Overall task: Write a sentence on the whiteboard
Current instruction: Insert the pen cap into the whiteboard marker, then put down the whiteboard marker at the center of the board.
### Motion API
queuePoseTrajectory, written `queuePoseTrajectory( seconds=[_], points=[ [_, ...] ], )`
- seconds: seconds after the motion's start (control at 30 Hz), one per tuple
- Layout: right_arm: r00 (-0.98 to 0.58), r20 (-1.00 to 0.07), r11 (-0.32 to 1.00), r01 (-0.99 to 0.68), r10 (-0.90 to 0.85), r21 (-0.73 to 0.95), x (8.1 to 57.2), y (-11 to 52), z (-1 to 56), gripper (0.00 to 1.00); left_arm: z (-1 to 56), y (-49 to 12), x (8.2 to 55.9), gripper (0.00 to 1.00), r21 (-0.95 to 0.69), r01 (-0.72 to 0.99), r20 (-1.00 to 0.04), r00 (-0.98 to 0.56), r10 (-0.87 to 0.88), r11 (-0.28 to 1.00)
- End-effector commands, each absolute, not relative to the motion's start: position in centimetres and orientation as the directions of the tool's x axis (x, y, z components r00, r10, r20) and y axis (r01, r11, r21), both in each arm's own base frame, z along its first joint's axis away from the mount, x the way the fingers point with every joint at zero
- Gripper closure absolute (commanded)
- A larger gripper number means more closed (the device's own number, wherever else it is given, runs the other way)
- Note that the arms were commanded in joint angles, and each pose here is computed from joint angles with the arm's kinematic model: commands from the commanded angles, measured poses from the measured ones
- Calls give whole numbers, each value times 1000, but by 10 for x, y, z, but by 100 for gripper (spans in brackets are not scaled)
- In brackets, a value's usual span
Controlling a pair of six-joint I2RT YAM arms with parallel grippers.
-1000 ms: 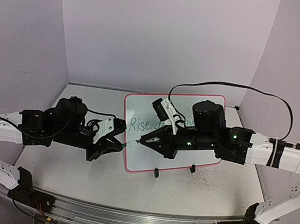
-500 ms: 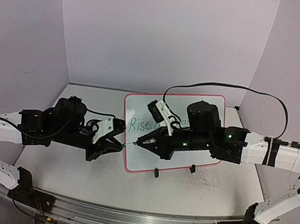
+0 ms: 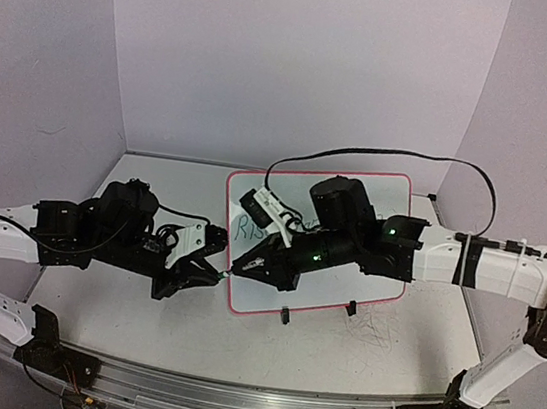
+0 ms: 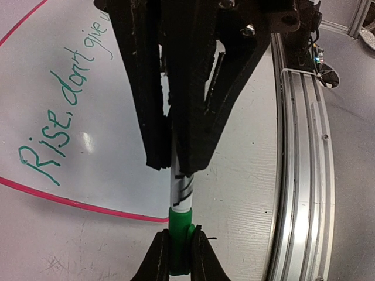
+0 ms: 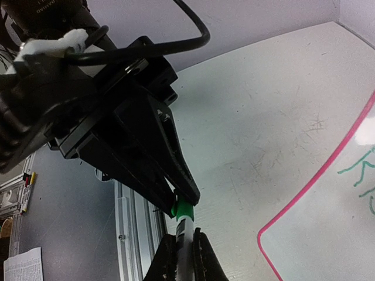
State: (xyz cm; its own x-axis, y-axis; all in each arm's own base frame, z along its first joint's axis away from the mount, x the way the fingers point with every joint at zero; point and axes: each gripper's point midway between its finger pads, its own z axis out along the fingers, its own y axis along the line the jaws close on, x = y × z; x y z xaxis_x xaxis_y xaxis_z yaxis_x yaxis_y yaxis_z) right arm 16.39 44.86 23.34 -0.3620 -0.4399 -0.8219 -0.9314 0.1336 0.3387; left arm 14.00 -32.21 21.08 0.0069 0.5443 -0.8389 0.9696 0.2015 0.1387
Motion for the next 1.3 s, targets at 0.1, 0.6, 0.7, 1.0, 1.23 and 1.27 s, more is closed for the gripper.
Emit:
queuePoseTrajectory(
  seconds=[0.1,0.6,0.7,1.0,1.23,1.27],
  points=[
    [-349,-783,-36,-904,-515,426,141,480,224,100,276,-339,138,100,199,960,-913,109,394,196],
    [-566,-678,25,-776,-468,630,127,531,208,100,282,-330,146,100,270,919,-924,164,345,287],
    [-612,-635,62,-741,-471,668,130,538,204,100,281,-331,147,100,279,916,-921,170,352,287],
    [-694,-568,221,-699,-443,681,146,528,184,100,273,-334,146,100,262,925,-912,145,383,276],
    [-538,-792,238,-842,-288,485,170,496,198,100,292,-308,136,47,126,933,-937,1,350,336],
    [-510,-812,230,-858,-284,458,169,495,195,100,299,-303,133,40,100,933,-946,-18,323,347]
  ],
)
